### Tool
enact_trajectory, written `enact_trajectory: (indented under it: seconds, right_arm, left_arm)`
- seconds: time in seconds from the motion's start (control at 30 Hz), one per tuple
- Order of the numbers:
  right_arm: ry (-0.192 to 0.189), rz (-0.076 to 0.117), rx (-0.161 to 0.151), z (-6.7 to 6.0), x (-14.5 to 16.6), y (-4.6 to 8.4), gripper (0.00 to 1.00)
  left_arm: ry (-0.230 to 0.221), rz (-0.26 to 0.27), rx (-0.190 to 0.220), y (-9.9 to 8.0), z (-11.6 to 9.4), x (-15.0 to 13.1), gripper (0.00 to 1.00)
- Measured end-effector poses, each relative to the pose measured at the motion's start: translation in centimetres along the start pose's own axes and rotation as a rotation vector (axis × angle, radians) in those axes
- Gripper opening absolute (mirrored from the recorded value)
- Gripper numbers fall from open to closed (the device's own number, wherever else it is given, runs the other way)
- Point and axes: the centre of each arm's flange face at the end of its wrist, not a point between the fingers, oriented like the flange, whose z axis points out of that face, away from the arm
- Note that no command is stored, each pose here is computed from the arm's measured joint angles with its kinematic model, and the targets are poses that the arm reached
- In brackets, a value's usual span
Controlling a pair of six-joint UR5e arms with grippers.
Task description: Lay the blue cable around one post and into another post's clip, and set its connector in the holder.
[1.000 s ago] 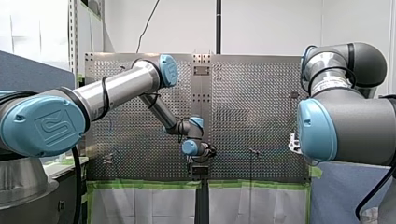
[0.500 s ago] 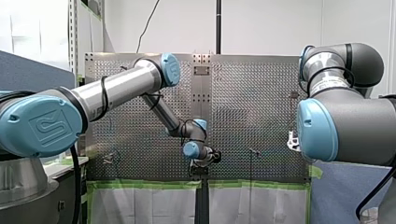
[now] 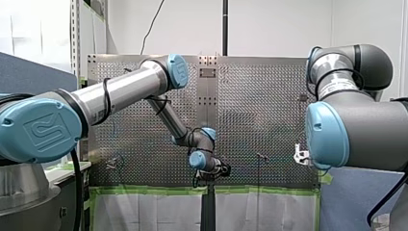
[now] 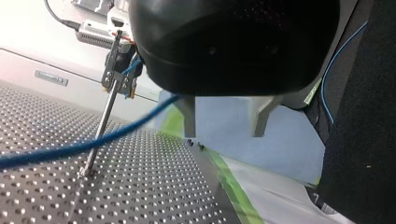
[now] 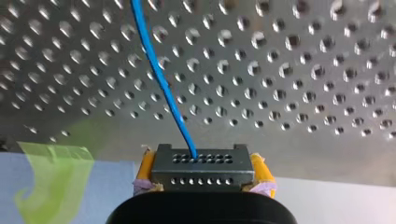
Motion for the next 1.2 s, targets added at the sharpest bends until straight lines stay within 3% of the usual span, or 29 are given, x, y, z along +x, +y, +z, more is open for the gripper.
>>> enact_trajectory:
  seconds: [0.07,0.27,0.4,0.67,0.9,1.2]
  right_arm:
    - [-0.004,0.0,0.012,-0.5,-0.4,-0.6,0.0]
    - [-0.036,0.001,0.049,-2.3,-1.6,-2.8,0.0]
    - [-0.033,0.009,0.062,-3.3,-1.1,-3.7,0.0]
    - [-0.034,0.031,0.065,-4.3,0.0,-4.0,0.0]
    - [-0.041,0.058,0.067,-4.4,-0.1,-4.1,0.0]
    - [-0.042,0.093,0.067,-4.4,-0.1,-3.9,0.0]
  left_arm:
    - [0.002,0.001,-0.004,-0.2,0.0,0.0,1.0]
    - [0.01,-0.01,-0.04,-0.5,-0.2,0.0,1.0]
    - [0.026,-0.009,-0.045,-1.1,-0.7,-0.4,1.0]
    - [-0.012,-0.013,-0.027,-3.0,-2.2,-2.3,1.0]
    - [-0.062,-0.001,0.016,-6.3,-4.0,-4.1,1.0]
    - [-0.048,0.003,0.068,-10.8,-6.4,-3.5,1.0]
